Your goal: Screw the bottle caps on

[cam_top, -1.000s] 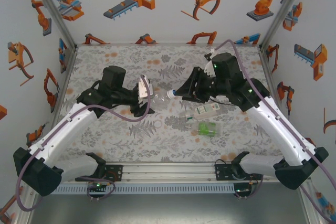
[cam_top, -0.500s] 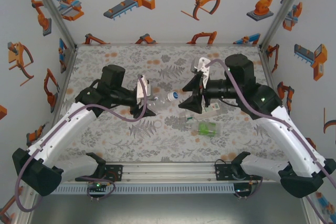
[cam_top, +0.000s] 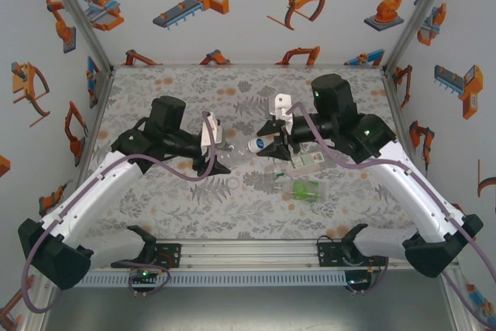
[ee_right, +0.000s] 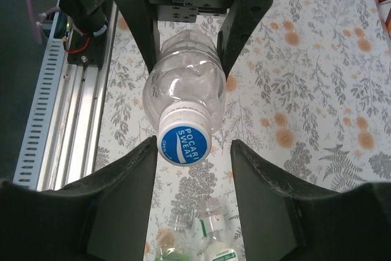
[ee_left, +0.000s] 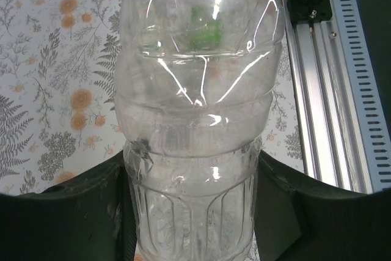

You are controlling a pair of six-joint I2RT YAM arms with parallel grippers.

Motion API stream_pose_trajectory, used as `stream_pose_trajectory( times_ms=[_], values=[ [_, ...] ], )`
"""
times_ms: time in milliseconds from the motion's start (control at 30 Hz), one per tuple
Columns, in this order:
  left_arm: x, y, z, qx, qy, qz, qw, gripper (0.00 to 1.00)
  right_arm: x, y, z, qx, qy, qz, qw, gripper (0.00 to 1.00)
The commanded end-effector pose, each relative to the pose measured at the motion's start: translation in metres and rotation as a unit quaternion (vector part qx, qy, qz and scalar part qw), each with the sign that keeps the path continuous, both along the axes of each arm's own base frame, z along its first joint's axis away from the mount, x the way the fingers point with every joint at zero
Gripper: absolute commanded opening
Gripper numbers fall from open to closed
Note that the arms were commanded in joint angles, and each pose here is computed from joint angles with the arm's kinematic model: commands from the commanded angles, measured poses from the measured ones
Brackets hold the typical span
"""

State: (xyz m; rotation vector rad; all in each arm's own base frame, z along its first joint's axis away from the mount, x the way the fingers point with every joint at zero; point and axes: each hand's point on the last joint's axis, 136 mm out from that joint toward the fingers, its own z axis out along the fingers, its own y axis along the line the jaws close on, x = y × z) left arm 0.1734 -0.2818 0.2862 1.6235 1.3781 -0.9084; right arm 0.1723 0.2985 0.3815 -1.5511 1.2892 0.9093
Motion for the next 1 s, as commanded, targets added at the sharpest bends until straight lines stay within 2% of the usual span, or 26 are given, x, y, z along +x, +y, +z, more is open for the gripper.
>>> stream_pose_trajectory(
  times_ms=[0, 267, 300, 433, 567, 667, 700, 800, 900, 967],
  values=[
    [-0.008, -0.001, 0.013, -0.014, -0.012, -0.023, 1.000, 0.00, -0.012, 0.002, 0.020, 0.027, -0.030, 0.033, 0.999, 0.49],
    [-0.007, -0.002, 0.012, -0.012, -0.012, -0.022, 1.000, 0.00, -0.015, 0.003, 0.017, 0.021, -0.015, 0.042, 0.999, 0.43],
    [-0.007, -0.002, 0.011, -0.011, -0.011, -0.021, 1.000, 0.00, -0.016, 0.003, 0.016, 0.020, -0.013, 0.043, 0.999, 0.40],
    [-0.006, -0.001, 0.012, -0.010, -0.009, -0.018, 1.000, 0.00, -0.013, 0.003, 0.010, 0.007, 0.014, 0.026, 1.000, 0.19],
    [-0.004, -0.001, 0.009, -0.004, -0.008, -0.011, 1.000, 0.00, -0.006, 0.004, 0.002, -0.001, 0.096, -0.025, 0.995, 0.05],
    [0.000, -0.001, 0.005, 0.002, -0.007, -0.003, 1.000, 0.00, 0.006, 0.007, -0.003, 0.020, 0.193, -0.098, 0.976, 0.00],
    [0.001, -0.001, 0.004, 0.004, -0.007, -0.001, 1.000, 0.00, 0.013, 0.008, -0.005, 0.030, 0.228, -0.133, 0.964, 0.00],
    [0.006, -0.001, 0.001, 0.012, -0.007, 0.010, 1.000, 0.00, 0.036, 0.004, -0.017, 0.061, 0.358, -0.249, 0.898, 0.00],
    [0.010, -0.001, -0.002, 0.018, -0.009, 0.019, 1.000, 0.00, 0.051, -0.002, -0.036, 0.065, 0.488, -0.351, 0.796, 0.00],
    [0.012, -0.001, -0.002, 0.020, -0.010, 0.023, 0.999, 0.00, 0.057, -0.008, -0.061, 0.043, 0.566, -0.415, 0.711, 0.00]
  ],
)
